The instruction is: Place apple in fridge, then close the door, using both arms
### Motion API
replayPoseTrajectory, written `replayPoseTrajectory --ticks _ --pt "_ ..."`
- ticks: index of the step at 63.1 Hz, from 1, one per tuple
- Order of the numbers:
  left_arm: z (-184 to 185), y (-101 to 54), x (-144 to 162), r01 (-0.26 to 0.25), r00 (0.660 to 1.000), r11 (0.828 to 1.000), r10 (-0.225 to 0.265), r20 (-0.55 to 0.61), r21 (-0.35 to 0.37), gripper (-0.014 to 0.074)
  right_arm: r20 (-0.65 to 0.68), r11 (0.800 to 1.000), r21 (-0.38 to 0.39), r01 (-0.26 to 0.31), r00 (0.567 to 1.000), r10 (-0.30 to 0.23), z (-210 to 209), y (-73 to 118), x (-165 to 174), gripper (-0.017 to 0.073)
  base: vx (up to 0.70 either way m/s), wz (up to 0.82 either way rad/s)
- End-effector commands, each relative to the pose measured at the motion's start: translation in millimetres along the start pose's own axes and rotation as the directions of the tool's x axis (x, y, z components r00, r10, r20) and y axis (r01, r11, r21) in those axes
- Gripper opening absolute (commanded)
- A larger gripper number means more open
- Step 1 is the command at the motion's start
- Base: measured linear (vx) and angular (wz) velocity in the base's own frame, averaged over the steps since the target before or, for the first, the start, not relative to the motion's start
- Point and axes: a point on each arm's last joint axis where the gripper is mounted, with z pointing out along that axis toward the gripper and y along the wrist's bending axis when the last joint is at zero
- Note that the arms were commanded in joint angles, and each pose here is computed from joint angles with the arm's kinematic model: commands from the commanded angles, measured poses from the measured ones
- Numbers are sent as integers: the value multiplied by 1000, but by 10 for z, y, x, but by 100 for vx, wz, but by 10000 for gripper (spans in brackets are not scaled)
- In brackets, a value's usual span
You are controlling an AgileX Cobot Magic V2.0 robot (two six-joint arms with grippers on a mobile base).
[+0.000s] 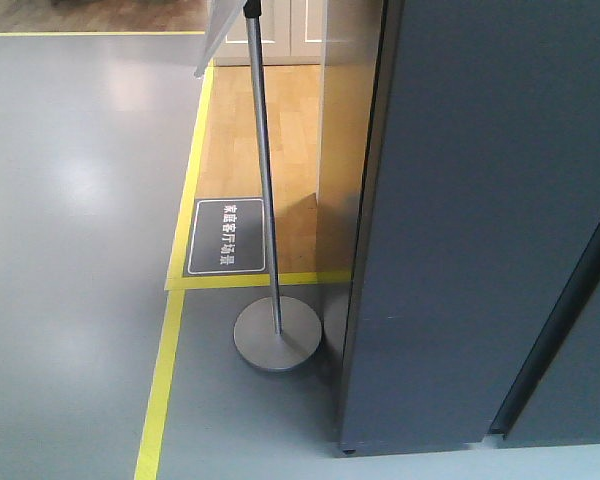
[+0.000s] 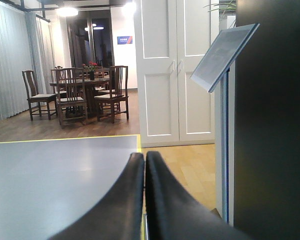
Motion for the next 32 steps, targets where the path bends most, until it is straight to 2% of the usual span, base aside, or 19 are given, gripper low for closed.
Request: replayPoseTrajectory --ticks 1,10,32 --pt "-13 -2 -3 14 998 1000 -14 64 4 -6 71 1000 10 6 997 -7 -8 -6 -21 -4 0 0" --pt "-13 -2 -3 14 998 1000 -14 64 4 -6 83 1000 9 -13 996 13 -8 -7 -32 -4 0 0" --pt "-13 -2 -3 14 998 1000 -14 64 4 -6 100 1000 10 -9 995 8 -10 -8 -47 -4 0 0"
